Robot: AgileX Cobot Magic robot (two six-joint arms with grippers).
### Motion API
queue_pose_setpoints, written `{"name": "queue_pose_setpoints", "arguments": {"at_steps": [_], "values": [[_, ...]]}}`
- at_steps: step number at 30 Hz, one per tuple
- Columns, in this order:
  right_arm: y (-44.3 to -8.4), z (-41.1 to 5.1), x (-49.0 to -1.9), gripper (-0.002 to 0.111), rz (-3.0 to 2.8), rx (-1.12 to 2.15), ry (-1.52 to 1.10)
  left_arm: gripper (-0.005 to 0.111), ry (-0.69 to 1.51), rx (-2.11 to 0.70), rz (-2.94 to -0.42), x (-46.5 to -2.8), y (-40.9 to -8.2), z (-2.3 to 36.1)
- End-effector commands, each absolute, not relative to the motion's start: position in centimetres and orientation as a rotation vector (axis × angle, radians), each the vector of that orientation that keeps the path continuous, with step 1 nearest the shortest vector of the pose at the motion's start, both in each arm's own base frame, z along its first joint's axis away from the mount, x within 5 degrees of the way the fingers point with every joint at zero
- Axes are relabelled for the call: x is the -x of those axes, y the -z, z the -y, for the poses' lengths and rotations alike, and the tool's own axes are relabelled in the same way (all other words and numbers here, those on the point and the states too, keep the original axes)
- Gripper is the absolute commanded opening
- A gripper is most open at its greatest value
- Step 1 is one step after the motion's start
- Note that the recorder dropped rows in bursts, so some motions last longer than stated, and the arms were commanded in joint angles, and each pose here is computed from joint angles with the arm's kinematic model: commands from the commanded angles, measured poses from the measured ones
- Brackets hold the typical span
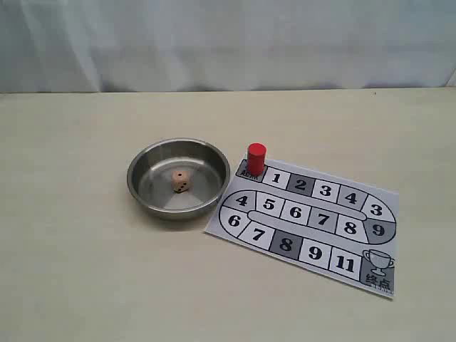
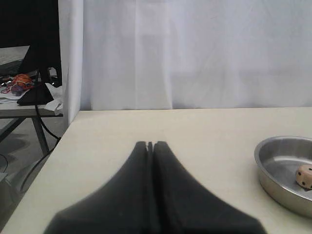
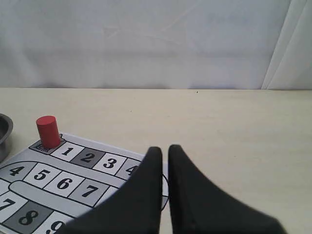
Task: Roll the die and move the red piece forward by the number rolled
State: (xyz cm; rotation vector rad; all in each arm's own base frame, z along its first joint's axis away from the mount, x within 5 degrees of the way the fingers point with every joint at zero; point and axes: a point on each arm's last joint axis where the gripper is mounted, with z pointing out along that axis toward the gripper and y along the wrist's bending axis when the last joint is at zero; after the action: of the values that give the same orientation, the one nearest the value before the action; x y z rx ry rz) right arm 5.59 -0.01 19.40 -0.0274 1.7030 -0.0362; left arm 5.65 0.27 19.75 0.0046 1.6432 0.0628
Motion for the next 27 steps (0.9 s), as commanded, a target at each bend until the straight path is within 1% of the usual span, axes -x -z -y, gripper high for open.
{"name": "queue_pose_setpoints", "arguments": {"at_steps": [1, 7, 12, 15, 17, 20, 27], "values": [[-19.4, 0.0, -5.6, 0.004, -1.697, 0.025, 0.042, 0.0, -0.059, -0.003, -1.625, -5.6, -20.0, -0.3], [-20.4, 0.1, -5.6, 0.004, -1.59, 0.011, 0.037, 0.0, -0.059, -0.003, -1.625, -5.6, -20.0, -0.3], [-21.8, 0.2, -5.6, 0.004, -1.434, -0.059, -0.019, 0.0, -0.059, -0.003, -1.625, -5.6, -20.0, -0.3], [-21.8, 0.2, -5.6, 0.004, -1.436, -0.115, -0.079, 0.0, -0.059, -0.002, -1.627, -5.6, -20.0, -0.3], [-22.4, 0.1, -5.4, 0.004, -1.458, -0.129, -0.113, 0.0, -0.059, -0.002, -1.627, -5.6, -20.0, -0.3], [-24.4, -0.2, -4.9, 0.004, -1.472, -0.112, -0.133, 0.0, -0.059, -0.002, -1.627, -5.6, -20.0, -0.3], [-30.5, -0.8, -3.1, 0.004, -1.552, -0.049, -0.171, 0.0, -0.059, -0.002, -1.627, -5.6, -20.0, -0.3]]}}
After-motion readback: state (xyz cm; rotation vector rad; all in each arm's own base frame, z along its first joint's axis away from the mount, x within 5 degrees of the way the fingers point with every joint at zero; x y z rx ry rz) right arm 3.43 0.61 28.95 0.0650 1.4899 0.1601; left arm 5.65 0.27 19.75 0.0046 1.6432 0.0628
